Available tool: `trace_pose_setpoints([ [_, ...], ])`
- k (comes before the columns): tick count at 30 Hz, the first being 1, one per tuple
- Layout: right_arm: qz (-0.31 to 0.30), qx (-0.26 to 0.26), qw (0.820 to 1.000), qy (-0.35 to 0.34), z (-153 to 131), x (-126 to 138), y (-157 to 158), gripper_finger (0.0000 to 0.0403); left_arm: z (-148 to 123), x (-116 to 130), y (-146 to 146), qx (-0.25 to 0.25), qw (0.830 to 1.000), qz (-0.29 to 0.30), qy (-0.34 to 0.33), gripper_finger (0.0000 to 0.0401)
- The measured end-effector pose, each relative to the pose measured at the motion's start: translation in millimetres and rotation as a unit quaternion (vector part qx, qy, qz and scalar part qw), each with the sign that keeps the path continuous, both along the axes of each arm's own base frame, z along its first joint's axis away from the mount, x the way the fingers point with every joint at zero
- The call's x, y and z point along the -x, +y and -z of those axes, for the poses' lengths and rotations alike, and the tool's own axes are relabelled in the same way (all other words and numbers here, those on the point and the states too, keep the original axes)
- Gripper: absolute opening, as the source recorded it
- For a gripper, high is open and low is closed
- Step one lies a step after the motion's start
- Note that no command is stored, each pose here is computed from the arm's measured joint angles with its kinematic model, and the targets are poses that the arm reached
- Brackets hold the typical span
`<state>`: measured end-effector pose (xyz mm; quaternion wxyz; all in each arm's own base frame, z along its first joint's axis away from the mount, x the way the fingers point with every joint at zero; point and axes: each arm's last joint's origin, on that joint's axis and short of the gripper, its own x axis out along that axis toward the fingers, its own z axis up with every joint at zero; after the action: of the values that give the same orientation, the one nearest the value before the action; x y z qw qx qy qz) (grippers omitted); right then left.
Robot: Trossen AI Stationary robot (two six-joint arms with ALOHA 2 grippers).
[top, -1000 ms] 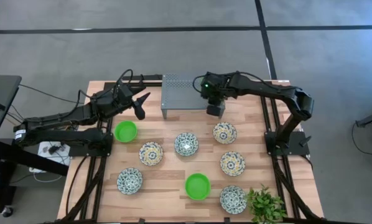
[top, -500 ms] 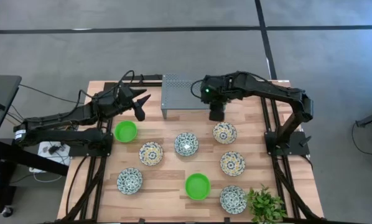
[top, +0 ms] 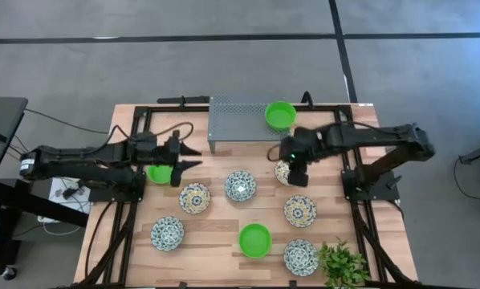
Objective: Pick & Place Mini bowls
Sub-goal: Put the top right yellow patterned bowl on the shelf
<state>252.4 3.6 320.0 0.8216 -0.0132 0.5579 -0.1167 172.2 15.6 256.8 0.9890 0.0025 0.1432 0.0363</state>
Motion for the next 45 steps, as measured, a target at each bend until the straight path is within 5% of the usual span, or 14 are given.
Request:
trace_pose_setpoints([
  [7, -0.052, -0.029, 0.994, -0.087, 43, 3, 26, 0.0143, -1, -4, -12, -0.002, 0.999, 0.036, -0.022, 0.0179],
  [15, -0.011, -0.009, 1.0, -0.01, 99, -7, 34, 0.0145, 4, -19, -16, -0.002, 0.999, 0.047, -0.025, 0.0193],
  [22, -0.019, -0.049, 0.999, 0.014, 120, -21, 40, 0.0146, 17, -32, -16, 0.0, 0.999, 0.045, 0.006, 0.0193],
  [45, 0.082, 0.008, 0.993, 0.08, 143, -21, 26, 0.0149, 12, -43, -16, -0.031, 0.998, 0.042, -0.047, 0.0193],
])
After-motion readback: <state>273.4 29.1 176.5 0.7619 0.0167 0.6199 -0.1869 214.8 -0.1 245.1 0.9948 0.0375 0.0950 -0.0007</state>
